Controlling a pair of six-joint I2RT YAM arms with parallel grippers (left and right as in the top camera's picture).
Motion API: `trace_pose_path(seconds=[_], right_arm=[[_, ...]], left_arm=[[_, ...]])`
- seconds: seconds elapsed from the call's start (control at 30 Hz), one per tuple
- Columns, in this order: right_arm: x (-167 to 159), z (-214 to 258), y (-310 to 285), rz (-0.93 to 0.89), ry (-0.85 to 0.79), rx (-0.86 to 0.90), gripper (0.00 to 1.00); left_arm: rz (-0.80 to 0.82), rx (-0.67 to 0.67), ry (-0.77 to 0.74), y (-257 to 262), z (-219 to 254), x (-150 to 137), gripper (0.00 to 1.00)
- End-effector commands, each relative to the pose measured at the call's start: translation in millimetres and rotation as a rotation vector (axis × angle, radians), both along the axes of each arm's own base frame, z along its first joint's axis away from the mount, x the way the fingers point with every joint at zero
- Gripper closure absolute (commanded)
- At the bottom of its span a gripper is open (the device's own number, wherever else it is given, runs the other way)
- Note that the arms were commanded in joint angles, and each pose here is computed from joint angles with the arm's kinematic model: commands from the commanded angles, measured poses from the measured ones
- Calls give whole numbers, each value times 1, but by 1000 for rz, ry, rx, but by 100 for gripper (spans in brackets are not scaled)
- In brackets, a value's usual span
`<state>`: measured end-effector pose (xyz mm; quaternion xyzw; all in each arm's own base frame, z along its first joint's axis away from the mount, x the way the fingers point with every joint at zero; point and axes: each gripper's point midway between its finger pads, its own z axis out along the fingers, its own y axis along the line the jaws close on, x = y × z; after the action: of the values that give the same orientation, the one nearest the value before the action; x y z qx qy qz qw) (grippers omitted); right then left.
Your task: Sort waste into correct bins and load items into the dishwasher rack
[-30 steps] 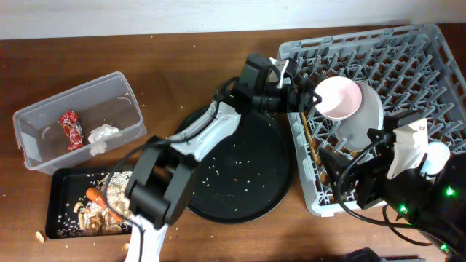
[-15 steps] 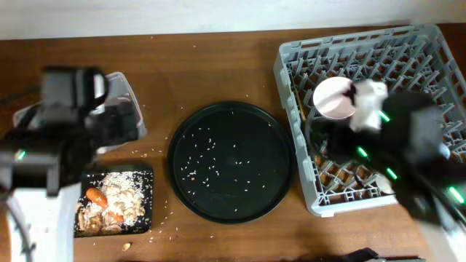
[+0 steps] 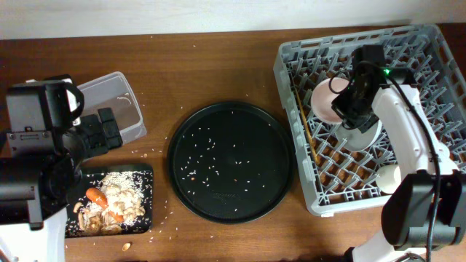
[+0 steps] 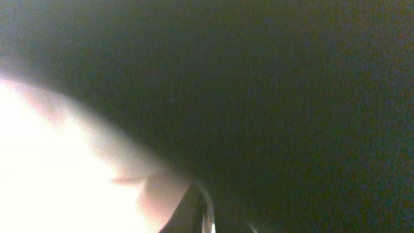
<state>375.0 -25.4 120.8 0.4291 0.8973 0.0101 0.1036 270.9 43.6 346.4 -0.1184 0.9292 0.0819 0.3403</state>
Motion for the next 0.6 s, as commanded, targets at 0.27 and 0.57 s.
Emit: trace_pose_path(seconds=[0.27,0.57], right_arm=[[-1,155,15,388,-90,-1238,96],[52,71,36,713,306,-1524,96]], left_arm=[[0,8,-2,2,1,0,1],[0,8,-2,2,1,0,1]])
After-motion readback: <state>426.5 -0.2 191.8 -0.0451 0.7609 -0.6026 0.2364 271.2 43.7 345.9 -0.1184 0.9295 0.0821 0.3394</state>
